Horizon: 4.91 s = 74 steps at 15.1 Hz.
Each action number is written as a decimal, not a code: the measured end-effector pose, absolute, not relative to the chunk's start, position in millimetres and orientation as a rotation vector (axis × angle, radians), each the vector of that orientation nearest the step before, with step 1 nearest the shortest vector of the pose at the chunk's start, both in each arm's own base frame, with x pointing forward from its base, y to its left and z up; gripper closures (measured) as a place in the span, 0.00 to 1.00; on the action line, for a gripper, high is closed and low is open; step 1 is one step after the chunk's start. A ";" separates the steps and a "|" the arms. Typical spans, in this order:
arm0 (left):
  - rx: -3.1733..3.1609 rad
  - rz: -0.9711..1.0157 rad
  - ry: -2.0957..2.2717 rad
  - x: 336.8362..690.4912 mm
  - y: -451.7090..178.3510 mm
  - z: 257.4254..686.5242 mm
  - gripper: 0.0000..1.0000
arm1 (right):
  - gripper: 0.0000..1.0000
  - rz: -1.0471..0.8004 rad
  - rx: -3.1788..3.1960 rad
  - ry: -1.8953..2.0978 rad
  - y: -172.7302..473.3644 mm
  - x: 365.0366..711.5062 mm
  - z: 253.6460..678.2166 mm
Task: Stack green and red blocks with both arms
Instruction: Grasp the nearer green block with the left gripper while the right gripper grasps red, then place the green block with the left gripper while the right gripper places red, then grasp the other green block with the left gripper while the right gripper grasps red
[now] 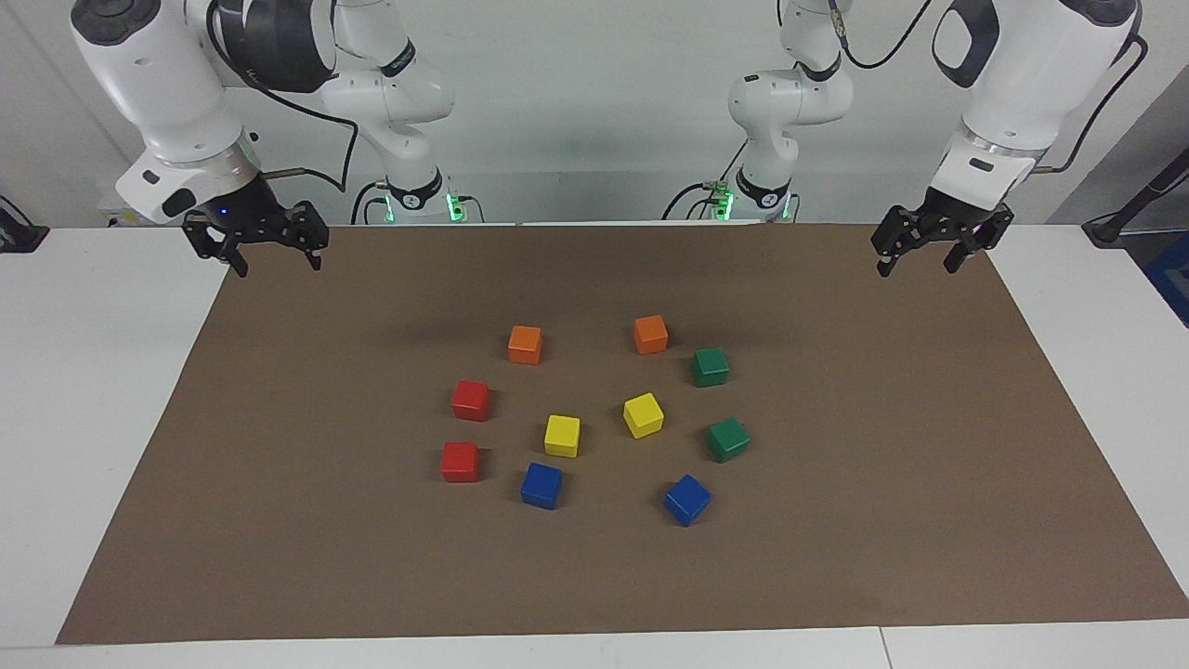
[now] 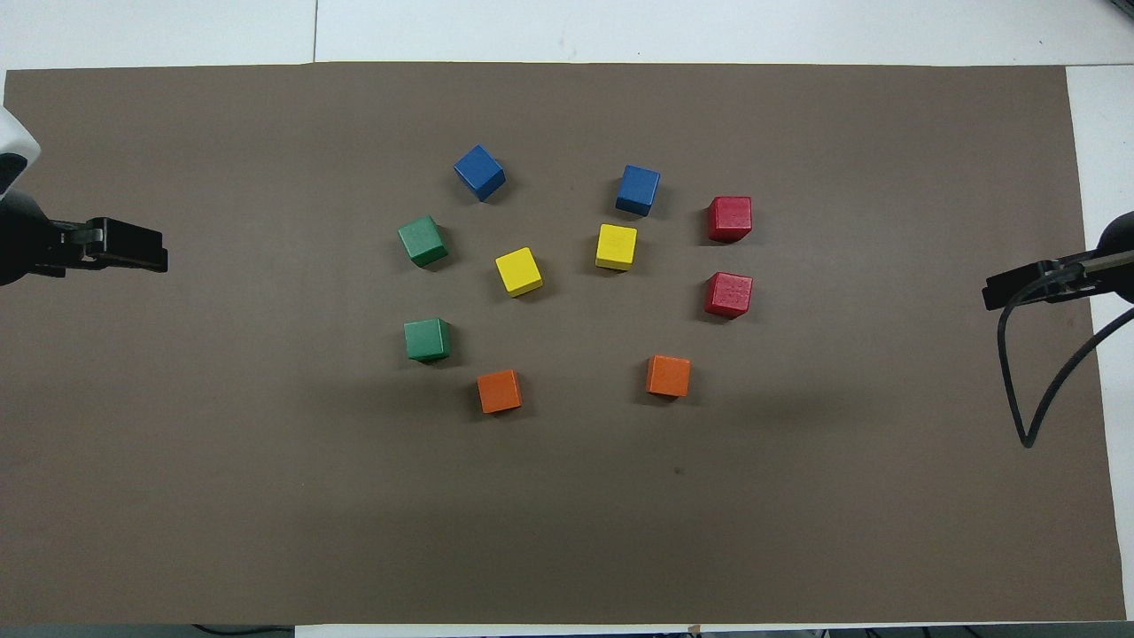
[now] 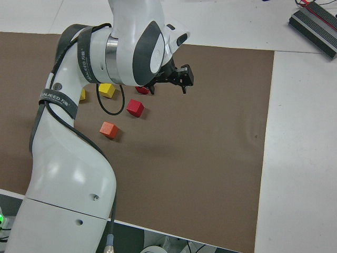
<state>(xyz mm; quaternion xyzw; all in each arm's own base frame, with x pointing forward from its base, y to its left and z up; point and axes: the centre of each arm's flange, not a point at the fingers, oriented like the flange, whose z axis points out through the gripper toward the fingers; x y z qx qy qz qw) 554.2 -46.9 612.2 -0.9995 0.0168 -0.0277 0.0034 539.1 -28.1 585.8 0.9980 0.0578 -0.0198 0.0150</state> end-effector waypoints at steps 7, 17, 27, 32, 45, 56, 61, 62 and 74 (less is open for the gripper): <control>-3.134 -0.104 0.035 555.4 -47.3 611.8 0.00 | 0.00 -0.060 3.106 0.160 -18.3 539.6 585.5; -3.167 -0.151 -0.250 548.7 -160.3 453.5 0.00 | 0.00 0.003 3.077 -0.371 131.0 569.9 470.1; -3.174 -0.048 -0.210 530.4 -242.4 334.3 0.00 | 0.00 0.046 3.093 -0.504 158.1 580.0 371.2; -3.164 -0.010 -0.233 519.6 -248.9 306.4 0.00 | 0.00 0.055 3.095 -0.488 170.8 570.7 339.5; -3.155 -0.027 0.016 593.2 -46.8 362.2 0.45 | 0.44 0.078 3.097 -0.455 179.8 563.5 287.3; -3.106 -0.062 0.102 630.8 12.5 305.2 0.45 | 0.44 -0.054 3.126 -0.201 19.9 562.3 391.6; -3.105 -0.072 0.125 636.2 10.5 315.3 0.01 | 0.44 0.016 3.133 -0.087 -74.6 549.9 366.1; -3.110 -0.057 0.128 641.6 6.3 327.9 0.00 | 0.44 0.040 3.129 -0.072 -79.5 550.0 354.7; -3.100 -0.177 -0.489 648.6 -256.7 353.1 0.00 | 0.16 0.008 3.113 -0.020 -67.5 572.0 301.0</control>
